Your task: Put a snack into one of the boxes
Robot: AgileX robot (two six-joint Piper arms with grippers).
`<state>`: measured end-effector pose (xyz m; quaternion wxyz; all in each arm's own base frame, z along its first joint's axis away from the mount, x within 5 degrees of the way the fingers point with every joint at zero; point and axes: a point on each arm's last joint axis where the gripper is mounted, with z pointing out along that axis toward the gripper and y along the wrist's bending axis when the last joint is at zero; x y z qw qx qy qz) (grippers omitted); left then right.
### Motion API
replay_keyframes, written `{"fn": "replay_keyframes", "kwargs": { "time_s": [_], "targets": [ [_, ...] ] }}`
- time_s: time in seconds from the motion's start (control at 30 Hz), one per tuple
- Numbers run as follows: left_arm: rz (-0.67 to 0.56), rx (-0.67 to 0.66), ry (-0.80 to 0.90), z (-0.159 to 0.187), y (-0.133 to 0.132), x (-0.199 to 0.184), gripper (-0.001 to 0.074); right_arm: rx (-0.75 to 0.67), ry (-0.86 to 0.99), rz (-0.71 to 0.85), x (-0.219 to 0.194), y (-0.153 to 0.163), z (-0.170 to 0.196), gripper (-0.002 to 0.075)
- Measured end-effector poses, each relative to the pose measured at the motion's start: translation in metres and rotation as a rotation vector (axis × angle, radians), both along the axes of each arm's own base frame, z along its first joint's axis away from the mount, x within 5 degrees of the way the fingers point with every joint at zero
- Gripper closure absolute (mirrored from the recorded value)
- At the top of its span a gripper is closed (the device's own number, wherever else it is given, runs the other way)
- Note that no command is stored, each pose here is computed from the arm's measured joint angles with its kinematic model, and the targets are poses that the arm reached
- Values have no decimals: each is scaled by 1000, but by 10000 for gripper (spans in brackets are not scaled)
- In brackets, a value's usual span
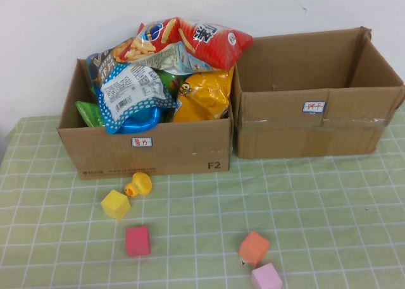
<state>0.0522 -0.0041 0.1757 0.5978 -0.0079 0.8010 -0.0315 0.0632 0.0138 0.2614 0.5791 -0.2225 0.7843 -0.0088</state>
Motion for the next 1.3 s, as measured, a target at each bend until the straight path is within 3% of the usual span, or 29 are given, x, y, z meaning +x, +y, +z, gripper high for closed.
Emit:
{"fn": "replay_keyframes", "kwargs": {
  "time_s": [0.47, 0.7, 0.93, 1.13, 1.3],
  "targets": [
    [0, 0, 0, 0, 0, 0, 736, -15, -20, -12, -2, -2, 1, 727],
    [1, -4, -2, 0, 0, 0, 736, -308, -151, -185, -6, -23, 8, 728],
    [1, -4, -2, 0, 0, 0, 736, -419, -148, -391, -11, -37, 9, 728],
    [1, -4, -2, 0, 0, 0, 736, -171, -182, -566, -23, -40, 8, 728],
    [1, -4, -2, 0, 0, 0, 736, 33, -237, -551, -25, -34, -10, 728]
  ]
}}
